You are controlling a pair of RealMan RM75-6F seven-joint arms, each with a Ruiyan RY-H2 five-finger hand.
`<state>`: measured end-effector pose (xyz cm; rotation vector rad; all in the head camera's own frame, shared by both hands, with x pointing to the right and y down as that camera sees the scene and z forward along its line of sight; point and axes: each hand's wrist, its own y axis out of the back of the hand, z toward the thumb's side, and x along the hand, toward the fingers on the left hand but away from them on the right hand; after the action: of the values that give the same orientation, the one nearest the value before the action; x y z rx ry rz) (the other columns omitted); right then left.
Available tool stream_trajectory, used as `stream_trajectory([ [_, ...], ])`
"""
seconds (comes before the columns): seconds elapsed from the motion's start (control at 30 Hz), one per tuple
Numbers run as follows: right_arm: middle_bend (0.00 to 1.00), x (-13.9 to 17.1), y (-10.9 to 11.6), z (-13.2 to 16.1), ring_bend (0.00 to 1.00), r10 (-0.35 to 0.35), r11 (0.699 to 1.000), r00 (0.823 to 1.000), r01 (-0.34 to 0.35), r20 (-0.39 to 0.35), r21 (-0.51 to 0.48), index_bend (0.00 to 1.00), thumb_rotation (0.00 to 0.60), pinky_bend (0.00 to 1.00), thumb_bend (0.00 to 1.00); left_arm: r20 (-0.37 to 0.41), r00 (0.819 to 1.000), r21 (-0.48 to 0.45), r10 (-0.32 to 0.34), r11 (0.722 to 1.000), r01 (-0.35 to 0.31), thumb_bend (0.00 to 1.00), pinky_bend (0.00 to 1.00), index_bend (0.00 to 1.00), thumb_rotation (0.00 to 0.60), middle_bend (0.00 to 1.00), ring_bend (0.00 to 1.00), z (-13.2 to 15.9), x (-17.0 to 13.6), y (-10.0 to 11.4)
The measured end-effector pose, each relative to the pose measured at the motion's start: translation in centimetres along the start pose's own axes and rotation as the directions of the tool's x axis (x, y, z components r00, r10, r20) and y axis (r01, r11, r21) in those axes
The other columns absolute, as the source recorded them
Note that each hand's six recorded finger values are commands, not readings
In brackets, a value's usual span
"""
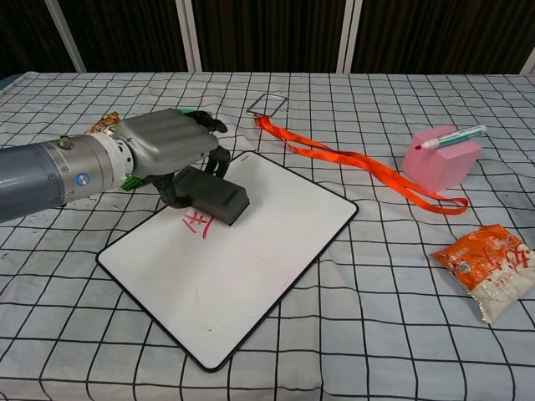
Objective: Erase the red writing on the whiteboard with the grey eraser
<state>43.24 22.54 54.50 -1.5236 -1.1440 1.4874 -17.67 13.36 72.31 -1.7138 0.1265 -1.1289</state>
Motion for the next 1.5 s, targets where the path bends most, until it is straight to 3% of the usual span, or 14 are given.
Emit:
stream_trajectory([
  [0.6, 0.10, 0.0, 0.0, 0.1, 0.21, -0.002, 1.000, 1.000, 0.002, -0.003, 0.002, 0.01, 0.600, 0.22, 0.15, 0.036, 0.994, -0.080, -0.108, 0.991, 0.110, 0.31, 0.00, 0.42, 0.600, 0.41, 0.00, -1.1, -4.6, -0.8],
  [0.97, 0.10, 0.0, 0.0, 0.1, 0.21, -0.004, 1.000, 1.000, 0.004, -0.002, 0.000, 0.01, 0.600, 0.22, 0.15, 0.036, 0.998, 0.026, -0.044, 0.999, 0.043, 0.31, 0.00, 0.42, 0.600, 0.41, 0.00, -0.1, -3.0, -0.1],
  [1.5, 0.10, 0.0, 0.0, 0.1, 0.21, -0.004, 1.000, 1.000, 0.004, -0.002, 0.001, 0.01, 0.600, 0.22, 0.15, -0.069, 0.997, 0.071, -0.039, 0.997, 0.044, 0.31, 0.00, 0.42, 0.600, 0.40, 0.00, -2.1, 0.3, 0.3],
])
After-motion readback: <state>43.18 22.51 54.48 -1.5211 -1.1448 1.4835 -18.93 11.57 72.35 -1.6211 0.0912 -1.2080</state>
